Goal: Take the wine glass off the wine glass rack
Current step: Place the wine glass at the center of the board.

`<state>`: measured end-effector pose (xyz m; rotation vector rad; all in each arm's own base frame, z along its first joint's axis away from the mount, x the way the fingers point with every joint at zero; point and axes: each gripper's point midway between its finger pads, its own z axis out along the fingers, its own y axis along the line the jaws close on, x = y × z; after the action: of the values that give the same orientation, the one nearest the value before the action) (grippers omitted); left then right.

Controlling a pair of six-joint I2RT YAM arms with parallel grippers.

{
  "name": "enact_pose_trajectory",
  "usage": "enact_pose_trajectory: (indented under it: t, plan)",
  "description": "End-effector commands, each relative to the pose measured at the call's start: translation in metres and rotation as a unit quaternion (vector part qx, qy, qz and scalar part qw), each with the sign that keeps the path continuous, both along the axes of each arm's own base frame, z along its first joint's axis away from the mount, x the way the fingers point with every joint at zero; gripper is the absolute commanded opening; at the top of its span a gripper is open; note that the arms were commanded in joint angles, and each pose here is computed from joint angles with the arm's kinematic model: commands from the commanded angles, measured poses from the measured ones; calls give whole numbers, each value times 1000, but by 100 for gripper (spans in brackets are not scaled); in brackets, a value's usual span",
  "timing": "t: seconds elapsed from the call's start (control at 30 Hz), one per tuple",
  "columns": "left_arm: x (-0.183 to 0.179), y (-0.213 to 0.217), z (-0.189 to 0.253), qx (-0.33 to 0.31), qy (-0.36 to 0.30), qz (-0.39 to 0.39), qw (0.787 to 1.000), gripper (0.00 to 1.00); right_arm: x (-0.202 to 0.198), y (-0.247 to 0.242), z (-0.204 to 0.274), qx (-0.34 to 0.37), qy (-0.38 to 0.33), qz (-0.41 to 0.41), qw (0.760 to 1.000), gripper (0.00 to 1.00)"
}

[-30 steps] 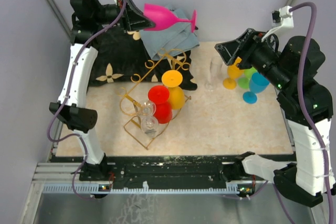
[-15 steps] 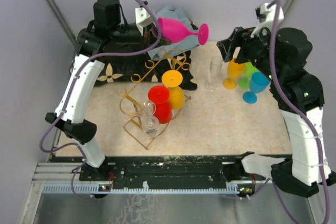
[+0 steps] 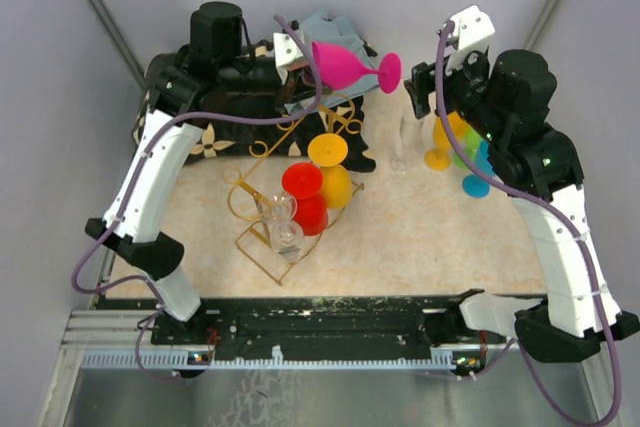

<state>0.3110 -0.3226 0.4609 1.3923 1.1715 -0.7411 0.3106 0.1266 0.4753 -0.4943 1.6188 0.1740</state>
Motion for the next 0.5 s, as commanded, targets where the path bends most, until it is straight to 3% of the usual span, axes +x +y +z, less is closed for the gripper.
enact_pose_trajectory:
  t: [0.0, 0.2, 0.37, 0.47]
  plan:
    - [-8, -5, 4, 4, -16, -9, 1000, 0, -2, 17, 41, -20, -97, 53, 994, 73]
    - [-9, -13, 0, 8, -15, -12, 1000, 0, -7, 48, 37, -94, -150, 137, 975, 72]
    - [-10, -15, -1, 10, -16, -11, 1000, 0, -7, 62, 18, -133, -160, 165, 964, 97]
    - [-11, -15, -1, 12, -15, -10, 1000, 0, -7, 66, 7, -155, -164, 177, 958, 99]
